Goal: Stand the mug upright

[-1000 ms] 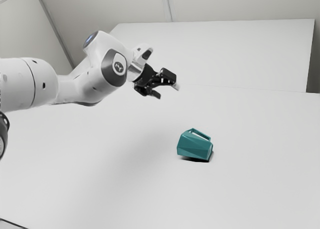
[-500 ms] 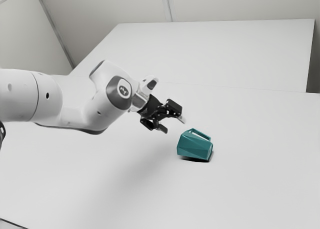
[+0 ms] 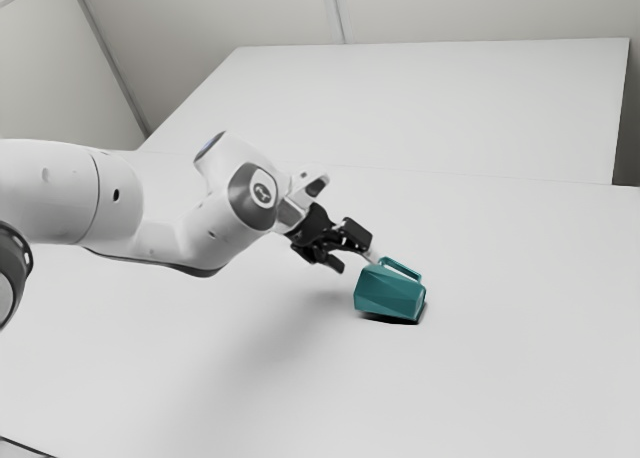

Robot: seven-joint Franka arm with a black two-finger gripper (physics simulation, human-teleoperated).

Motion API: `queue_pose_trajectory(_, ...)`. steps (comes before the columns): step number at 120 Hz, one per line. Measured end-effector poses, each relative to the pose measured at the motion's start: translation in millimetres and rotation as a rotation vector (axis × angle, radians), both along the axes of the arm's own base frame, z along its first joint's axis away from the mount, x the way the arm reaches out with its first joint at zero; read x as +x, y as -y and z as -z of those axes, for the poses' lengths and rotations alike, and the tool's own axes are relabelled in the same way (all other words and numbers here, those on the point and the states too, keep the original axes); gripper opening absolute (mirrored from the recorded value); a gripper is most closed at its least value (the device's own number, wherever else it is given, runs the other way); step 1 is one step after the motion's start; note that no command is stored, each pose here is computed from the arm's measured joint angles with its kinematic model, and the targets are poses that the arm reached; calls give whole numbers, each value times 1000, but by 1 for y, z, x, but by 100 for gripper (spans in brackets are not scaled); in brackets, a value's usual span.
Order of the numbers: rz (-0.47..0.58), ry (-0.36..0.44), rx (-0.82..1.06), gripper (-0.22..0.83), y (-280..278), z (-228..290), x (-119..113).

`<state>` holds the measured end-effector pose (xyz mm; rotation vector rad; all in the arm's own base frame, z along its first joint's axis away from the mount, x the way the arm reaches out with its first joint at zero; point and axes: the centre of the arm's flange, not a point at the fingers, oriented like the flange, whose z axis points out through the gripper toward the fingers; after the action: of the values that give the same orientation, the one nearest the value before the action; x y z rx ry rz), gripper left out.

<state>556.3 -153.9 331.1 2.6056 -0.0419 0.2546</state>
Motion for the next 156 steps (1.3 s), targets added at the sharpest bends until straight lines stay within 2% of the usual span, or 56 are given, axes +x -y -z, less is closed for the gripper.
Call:
queue_pose_trajectory(36,38,61,0,56,14,6,1)
queue_pose_trajectory(88,44,39,-41,51,38,37,-7)
queue_pose_trajectory(102,57,50,-40,44,46,38,-9)
queue_pose_trajectory(119,77,82,-36,29,55,30,-6)
queue_pose_trajectory(136,103,139,-30,10,61,11,7)
queue_pose_trajectory(156,147,203,-8,-3,66,-10,20)
